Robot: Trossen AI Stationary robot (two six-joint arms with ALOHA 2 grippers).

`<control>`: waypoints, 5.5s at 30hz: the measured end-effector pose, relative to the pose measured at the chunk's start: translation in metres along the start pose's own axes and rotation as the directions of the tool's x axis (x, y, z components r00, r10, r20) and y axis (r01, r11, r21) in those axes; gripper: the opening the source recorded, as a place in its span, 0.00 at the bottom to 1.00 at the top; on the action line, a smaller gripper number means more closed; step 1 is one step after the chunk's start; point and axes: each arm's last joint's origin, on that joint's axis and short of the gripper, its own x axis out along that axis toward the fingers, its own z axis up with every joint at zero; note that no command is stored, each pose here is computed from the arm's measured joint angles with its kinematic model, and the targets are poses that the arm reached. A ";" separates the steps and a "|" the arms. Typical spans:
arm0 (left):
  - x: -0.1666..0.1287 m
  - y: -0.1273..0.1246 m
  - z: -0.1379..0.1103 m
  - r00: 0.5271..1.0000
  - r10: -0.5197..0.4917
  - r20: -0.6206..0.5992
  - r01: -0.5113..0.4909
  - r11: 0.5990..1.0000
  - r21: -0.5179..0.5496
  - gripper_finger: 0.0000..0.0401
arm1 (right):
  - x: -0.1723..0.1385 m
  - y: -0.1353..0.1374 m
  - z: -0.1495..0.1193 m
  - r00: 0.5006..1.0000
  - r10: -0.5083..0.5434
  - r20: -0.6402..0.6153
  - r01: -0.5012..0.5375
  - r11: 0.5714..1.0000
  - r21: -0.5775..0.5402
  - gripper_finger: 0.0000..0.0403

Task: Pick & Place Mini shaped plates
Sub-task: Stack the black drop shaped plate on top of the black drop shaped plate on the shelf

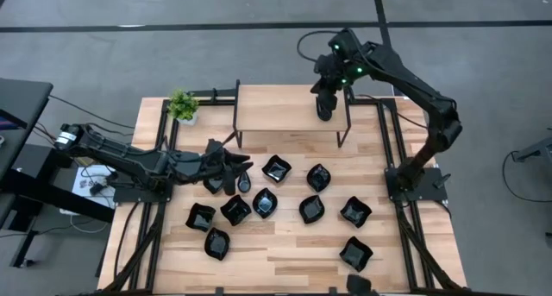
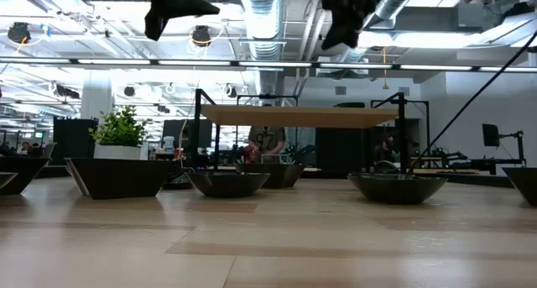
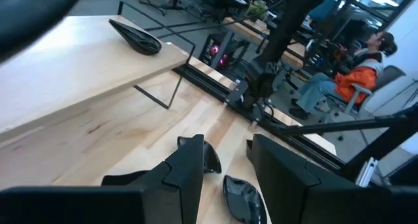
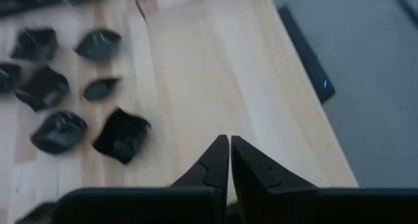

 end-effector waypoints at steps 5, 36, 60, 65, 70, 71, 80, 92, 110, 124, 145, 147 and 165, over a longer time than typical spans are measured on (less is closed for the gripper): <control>-0.001 0.001 -0.007 0.998 0.022 -0.055 -0.020 0.999 0.041 0.33 | -0.012 0.031 0.010 0.995 0.036 0.090 -0.032 0.999 -0.042 0.03; 0.063 0.070 -0.047 0.643 0.232 -0.730 -0.240 0.966 0.096 0.33 | 0.012 0.178 -0.105 0.904 0.210 0.372 -0.206 0.977 -0.051 0.07; 0.079 0.080 -0.071 0.577 0.384 -0.720 -0.349 0.914 0.207 0.33 | -0.016 0.184 -0.111 0.862 0.267 0.431 -0.263 0.962 -0.071 0.07; 0.079 0.080 -0.070 0.580 0.377 -0.722 -0.341 0.918 0.205 0.33 | -0.017 0.188 -0.113 0.858 0.304 0.414 -0.297 0.951 -0.084 0.07; 0.077 0.083 -0.076 0.571 0.377 -0.729 -0.343 0.917 0.206 0.33 | -0.017 0.195 -0.116 0.860 0.336 0.384 -0.314 0.942 -0.120 0.07; 0.076 0.085 -0.079 0.566 0.380 -0.732 -0.344 0.915 0.209 0.33 | -0.017 0.196 -0.117 0.861 0.341 0.378 -0.318 0.940 -0.124 0.07; 0.078 0.080 -0.086 0.626 0.305 -0.717 -0.298 0.944 0.141 0.33 | -0.018 0.201 -0.119 0.856 0.363 0.368 -0.334 0.932 -0.142 0.06; 0.076 0.084 -0.087 0.603 0.344 -0.720 -0.322 0.930 0.175 0.33 | -0.019 0.201 -0.119 0.856 0.361 0.370 -0.333 0.932 -0.140 0.06; 0.069 0.093 -0.097 0.564 0.349 -0.748 -0.329 0.926 0.184 0.33 | -0.018 0.201 -0.118 0.856 0.361 0.370 -0.336 0.933 -0.133 0.06; 0.072 0.094 -0.097 0.594 0.325 -0.736 -0.322 0.934 0.152 0.33 | -0.018 0.199 -0.118 0.858 0.353 0.373 -0.327 0.936 -0.134 0.06; 0.073 0.095 -0.096 0.596 0.291 -0.748 -0.310 0.943 0.119 0.13 | -0.018 0.199 -0.118 0.858 0.353 0.372 -0.326 0.936 -0.137 0.05; 0.073 0.095 -0.096 0.598 0.290 -0.747 -0.312 0.943 0.117 0.11 | -0.018 0.199 -0.118 0.858 0.353 0.372 -0.326 0.936 -0.137 0.05; 0.075 0.094 -0.095 0.617 0.275 -0.737 -0.314 0.945 0.090 0.05 | -0.018 0.199 -0.118 0.859 0.354 0.371 -0.327 0.935 -0.134 0.06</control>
